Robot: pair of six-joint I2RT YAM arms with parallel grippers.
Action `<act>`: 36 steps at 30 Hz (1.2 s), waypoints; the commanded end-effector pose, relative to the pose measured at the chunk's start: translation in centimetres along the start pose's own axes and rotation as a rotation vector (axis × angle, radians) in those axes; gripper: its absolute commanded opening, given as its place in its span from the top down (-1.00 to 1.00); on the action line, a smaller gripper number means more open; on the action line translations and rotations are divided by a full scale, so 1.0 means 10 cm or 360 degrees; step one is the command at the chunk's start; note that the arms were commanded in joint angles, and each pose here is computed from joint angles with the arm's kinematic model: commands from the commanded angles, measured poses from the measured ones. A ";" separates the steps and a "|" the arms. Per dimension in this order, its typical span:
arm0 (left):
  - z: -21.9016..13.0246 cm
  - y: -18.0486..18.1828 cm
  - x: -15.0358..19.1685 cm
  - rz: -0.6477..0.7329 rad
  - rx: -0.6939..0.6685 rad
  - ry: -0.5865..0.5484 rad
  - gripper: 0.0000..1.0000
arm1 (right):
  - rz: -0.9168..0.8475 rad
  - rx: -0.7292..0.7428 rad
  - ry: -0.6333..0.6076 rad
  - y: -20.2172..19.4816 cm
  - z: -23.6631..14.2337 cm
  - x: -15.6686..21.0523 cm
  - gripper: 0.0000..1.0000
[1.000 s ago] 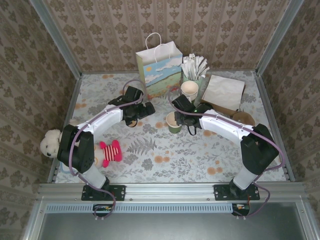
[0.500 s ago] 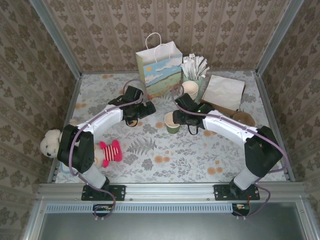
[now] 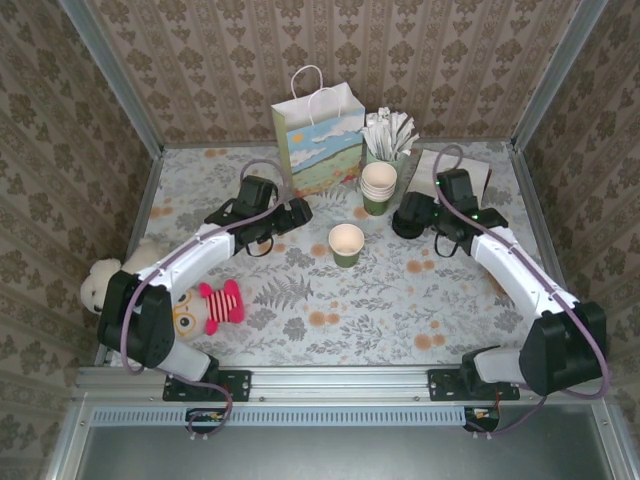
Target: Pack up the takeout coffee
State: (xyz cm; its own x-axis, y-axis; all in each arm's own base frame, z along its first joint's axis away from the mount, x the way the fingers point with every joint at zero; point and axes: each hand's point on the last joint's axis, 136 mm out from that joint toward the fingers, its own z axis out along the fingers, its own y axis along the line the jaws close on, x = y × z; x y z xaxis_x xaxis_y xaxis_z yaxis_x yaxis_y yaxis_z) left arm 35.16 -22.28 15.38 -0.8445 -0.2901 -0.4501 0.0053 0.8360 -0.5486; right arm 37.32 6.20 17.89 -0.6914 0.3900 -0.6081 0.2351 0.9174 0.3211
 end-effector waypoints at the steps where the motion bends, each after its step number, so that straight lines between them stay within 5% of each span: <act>1: -0.10 -0.27 -0.02 0.0180 0.0170 -0.0019 -1.00 | 0.0027 0.0013 0.0136 -0.17 0.16 0.11 -0.82; 13: -0.05 -0.20 -0.18 0.0062 0.0121 -0.0197 -1.00 | -0.0352 0.0159 0.0269 -0.38 0.93 0.04 -0.05; 36: 0.10 -0.14 -0.12 -0.0009 0.0076 -0.0125 -1.00 | -0.0452 0.0266 0.0413 -0.49 1.34 0.10 0.51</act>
State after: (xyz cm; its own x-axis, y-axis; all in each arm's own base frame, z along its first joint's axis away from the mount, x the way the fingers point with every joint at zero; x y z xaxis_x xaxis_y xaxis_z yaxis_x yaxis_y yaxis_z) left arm 36.40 -22.92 15.29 -0.8021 -0.3235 -0.5020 0.0224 0.8237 -0.5666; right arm 44.16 3.42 5.62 -0.8873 0.1193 -0.4455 0.1088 0.9928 0.0491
